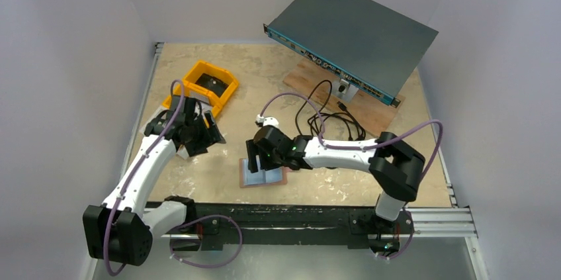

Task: Take the credit cards out of the card holder
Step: Remove the credit card from the card holder.

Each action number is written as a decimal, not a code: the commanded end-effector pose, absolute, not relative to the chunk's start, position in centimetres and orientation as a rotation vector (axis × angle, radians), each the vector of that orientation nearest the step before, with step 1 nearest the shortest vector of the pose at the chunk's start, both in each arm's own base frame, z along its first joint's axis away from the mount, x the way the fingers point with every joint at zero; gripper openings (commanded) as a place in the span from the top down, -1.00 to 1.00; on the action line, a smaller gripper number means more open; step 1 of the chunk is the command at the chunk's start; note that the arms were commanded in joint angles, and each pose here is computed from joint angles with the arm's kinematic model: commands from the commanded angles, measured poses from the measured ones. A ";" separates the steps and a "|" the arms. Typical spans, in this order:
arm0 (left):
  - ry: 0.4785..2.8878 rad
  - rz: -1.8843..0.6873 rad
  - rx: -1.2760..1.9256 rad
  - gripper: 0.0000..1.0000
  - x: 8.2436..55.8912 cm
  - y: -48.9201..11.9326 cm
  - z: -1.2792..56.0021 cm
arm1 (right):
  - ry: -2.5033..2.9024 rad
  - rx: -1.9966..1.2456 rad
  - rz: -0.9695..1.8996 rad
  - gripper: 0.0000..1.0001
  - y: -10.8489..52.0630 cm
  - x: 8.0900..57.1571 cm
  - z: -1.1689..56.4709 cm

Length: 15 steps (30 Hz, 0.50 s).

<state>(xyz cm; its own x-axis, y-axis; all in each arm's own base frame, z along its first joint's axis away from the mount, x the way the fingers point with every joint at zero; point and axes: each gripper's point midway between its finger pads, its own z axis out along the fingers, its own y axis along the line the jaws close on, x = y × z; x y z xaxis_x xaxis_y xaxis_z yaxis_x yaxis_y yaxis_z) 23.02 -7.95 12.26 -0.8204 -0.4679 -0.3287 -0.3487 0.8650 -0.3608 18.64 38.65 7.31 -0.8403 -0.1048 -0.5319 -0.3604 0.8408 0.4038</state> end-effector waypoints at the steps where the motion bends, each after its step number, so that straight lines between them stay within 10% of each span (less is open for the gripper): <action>1: 2.649 -0.438 -0.532 -0.35 21.2 -8.3 11.7 | 2.508 -0.355 0.579 -0.36 39.9 19.2 6.8; 15: 2.677 -0.529 -0.495 -0.34 20.0 -9.4 10.5 | 2.597 -0.376 0.353 -0.08 39.7 19.3 2.3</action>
